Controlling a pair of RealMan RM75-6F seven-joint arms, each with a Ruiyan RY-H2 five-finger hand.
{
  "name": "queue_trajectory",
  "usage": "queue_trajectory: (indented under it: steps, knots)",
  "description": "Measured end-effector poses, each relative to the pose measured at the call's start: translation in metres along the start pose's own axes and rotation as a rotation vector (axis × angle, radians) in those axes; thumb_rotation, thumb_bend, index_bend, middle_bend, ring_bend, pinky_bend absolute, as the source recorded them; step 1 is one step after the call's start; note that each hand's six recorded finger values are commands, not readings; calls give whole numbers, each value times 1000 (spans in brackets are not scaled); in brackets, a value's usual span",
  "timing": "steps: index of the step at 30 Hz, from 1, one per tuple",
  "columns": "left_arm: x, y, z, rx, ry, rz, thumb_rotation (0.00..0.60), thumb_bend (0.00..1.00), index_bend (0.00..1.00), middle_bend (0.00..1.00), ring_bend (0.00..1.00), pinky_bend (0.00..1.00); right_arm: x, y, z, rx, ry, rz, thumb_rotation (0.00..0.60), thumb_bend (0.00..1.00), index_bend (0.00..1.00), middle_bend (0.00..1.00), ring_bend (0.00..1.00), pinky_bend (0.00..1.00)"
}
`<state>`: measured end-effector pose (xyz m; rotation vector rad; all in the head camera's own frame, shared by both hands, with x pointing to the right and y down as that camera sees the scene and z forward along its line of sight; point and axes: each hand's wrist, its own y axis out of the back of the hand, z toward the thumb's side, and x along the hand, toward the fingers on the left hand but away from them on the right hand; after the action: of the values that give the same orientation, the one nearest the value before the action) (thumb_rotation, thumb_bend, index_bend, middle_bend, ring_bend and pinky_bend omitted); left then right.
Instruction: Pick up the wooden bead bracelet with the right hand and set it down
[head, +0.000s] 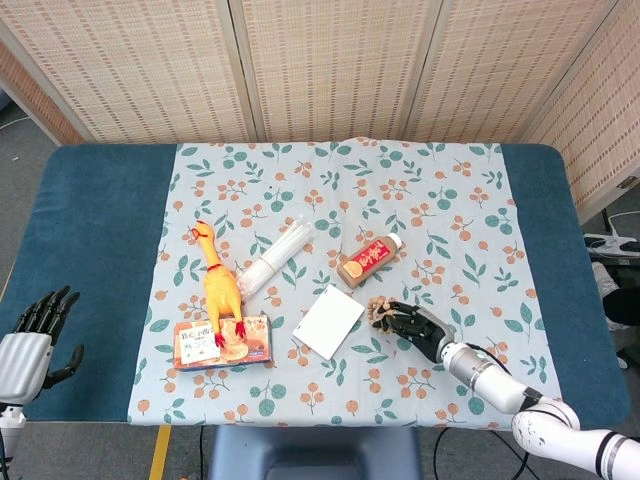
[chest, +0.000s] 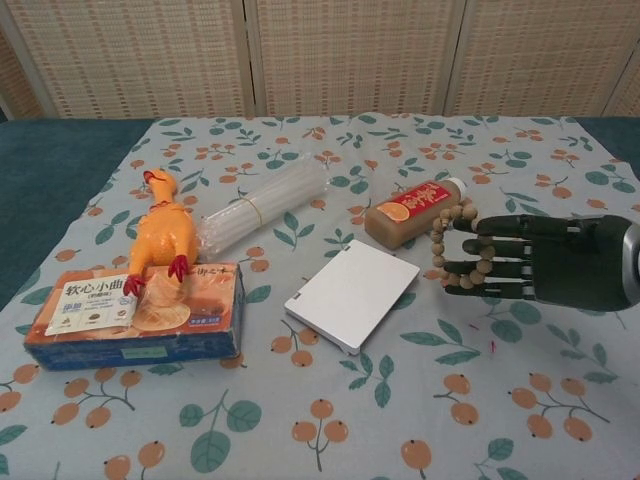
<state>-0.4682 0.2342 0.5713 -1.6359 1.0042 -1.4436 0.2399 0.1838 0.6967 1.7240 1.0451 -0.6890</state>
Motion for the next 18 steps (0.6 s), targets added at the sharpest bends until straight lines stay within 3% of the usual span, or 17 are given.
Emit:
queue_trajectory:
  steps: [6, 11, 14, 18]
  knots:
    - [0, -1, 0, -4, -4, -6, 600, 455, 0, 0, 0, 140, 4, -4, 7, -14, 73, 43, 475, 558, 419, 587, 307, 208]
    - [1, -1, -2, -8, 1, -7, 600, 455, 0, 0, 0, 140, 7, -3, 6, 4, 133, 118, 340, 353, 410, 583, 302, 208]
    - [1, -1, -3, -9, 4, -9, 600, 455, 0, 0, 0, 140, 9, 1, 4, 17, 145, 173, 303, 293, 410, 582, 302, 208]
    - [2, 0, -3, -8, 3, -7, 600, 456, 0, 0, 0, 141, 8, 5, 1, 61, 130, 235, 296, 288, 428, 580, 302, 208]
